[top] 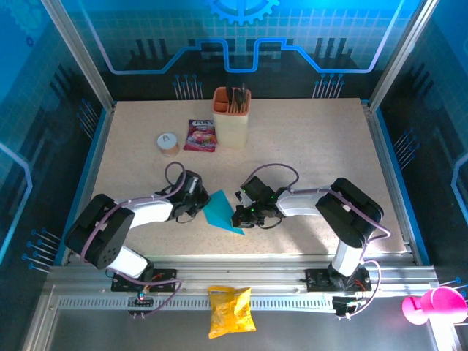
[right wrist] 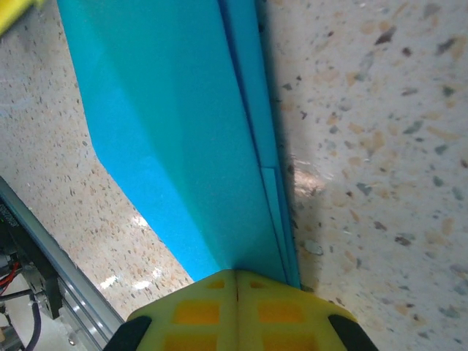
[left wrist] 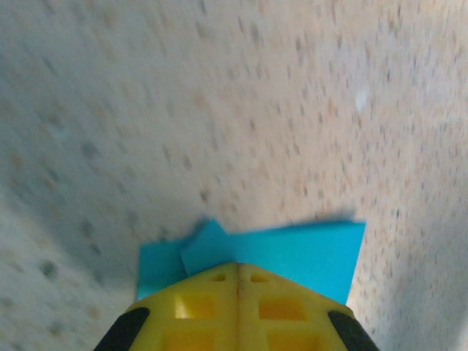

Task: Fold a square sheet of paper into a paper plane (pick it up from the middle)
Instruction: Fourth fold the wing at the center of the table.

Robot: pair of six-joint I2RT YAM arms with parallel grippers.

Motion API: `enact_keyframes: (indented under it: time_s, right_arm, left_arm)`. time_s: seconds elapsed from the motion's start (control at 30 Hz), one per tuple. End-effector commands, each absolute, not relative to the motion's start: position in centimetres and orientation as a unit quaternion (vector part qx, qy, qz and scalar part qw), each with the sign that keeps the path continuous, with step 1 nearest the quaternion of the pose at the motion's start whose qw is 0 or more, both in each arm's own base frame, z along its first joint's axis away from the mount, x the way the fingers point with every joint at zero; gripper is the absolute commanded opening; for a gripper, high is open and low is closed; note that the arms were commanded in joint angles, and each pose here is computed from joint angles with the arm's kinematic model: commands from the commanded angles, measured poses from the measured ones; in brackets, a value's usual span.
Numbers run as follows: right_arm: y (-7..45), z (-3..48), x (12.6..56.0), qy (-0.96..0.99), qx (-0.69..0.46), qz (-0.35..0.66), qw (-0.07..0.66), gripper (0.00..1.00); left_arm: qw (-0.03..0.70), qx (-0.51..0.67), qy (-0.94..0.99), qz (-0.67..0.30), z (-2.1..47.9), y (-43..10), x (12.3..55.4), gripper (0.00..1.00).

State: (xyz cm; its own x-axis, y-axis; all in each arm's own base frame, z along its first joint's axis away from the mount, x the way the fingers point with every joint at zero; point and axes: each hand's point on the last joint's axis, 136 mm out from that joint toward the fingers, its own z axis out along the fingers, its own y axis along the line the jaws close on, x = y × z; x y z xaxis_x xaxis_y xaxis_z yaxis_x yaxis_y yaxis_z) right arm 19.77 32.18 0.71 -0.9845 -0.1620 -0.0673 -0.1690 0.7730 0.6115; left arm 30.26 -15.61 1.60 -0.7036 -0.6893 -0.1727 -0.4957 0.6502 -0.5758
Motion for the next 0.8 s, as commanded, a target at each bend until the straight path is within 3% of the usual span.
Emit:
enact_keyframes:
  time_s: [0.0,0.33,0.57,0.77]
  right_arm:
    - [25.7,-6.1,15.6,0.978,-0.06,0.184,-0.075,0.0]
    - [25.5,-6.8,15.3,0.979,-0.056,0.181,-0.078,0.0]
    - [26.3,-6.8,15.6,0.977,-0.054,0.192,-0.074,0.0]
    - [27.5,-6.2,16.3,0.973,-0.058,0.213,-0.062,0.0]
  left_arm:
    - [0.197,-0.33,0.892,-0.238,1.9,-14.2,31.3,0.0]
    - [0.227,-0.353,0.88,-0.221,3.4,-9.3,34.6,0.0]
    - [0.23,-0.26,0.891,-0.293,8.6,-15.7,31.8,0.0]
    - [0.2,-0.241,0.898,-0.311,6.3,-19.6,28.5,0.0]
